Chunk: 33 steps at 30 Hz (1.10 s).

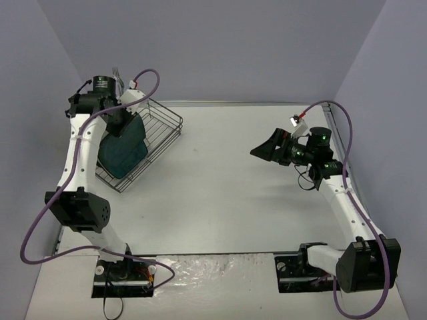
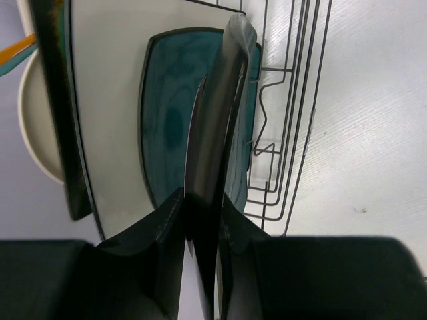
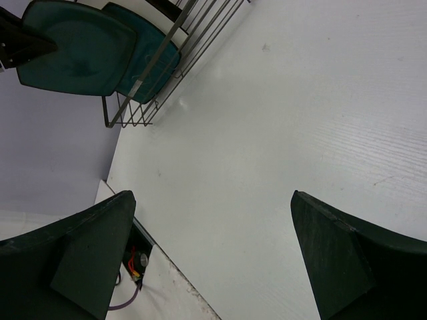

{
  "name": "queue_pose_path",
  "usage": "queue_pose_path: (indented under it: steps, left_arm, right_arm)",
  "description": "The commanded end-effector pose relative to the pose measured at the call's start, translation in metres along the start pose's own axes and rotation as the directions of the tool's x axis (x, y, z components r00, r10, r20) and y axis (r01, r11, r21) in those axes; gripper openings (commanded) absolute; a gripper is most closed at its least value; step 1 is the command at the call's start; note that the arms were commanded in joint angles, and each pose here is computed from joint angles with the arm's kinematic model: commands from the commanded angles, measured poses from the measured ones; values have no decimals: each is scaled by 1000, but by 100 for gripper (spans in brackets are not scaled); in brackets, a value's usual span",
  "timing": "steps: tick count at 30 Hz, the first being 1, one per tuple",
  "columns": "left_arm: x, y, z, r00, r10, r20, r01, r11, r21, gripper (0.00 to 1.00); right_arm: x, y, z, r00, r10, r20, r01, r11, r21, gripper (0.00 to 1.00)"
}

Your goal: Load the plates into the dish rack

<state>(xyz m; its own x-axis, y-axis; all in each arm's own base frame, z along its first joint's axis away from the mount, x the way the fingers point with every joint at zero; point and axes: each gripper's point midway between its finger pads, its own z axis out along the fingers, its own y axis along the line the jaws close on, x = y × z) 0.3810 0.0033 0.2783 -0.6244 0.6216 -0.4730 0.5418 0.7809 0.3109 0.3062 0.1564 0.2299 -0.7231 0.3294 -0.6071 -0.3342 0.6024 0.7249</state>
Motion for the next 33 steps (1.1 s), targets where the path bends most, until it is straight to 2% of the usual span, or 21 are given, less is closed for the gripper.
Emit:
queue_pose_path:
  steps: [1, 13, 25, 30, 33]
  left_arm:
    - [-28, 27, -24, 990, 52, 129, -37, 992, -121, 0]
    - [-12, 14, 16, 997, 38, 63, -38, 999, 3, 0]
    - [16, -3, 56, 1000, 22, -16, -21, 998, 59, 0]
    - [21, -9, 65, 1000, 6, -19, -5, 997, 77, 8]
    - [21, -10, 66, 1000, -9, -14, 10, 997, 71, 20]
  right_arm:
    - [-27, 10, -2, 995, -77, 68, 78, 997, -10, 100]
    - [-33, -3, 0, 995, -60, 74, 58, 998, 27, 100]
    - [-33, -7, -3, 995, -54, 84, 51, 998, 40, 100]
    - [-33, -7, -3, 995, -52, 85, 49, 998, 40, 100]
    - [-36, -6, -4, 994, -58, 90, 54, 998, 39, 100]
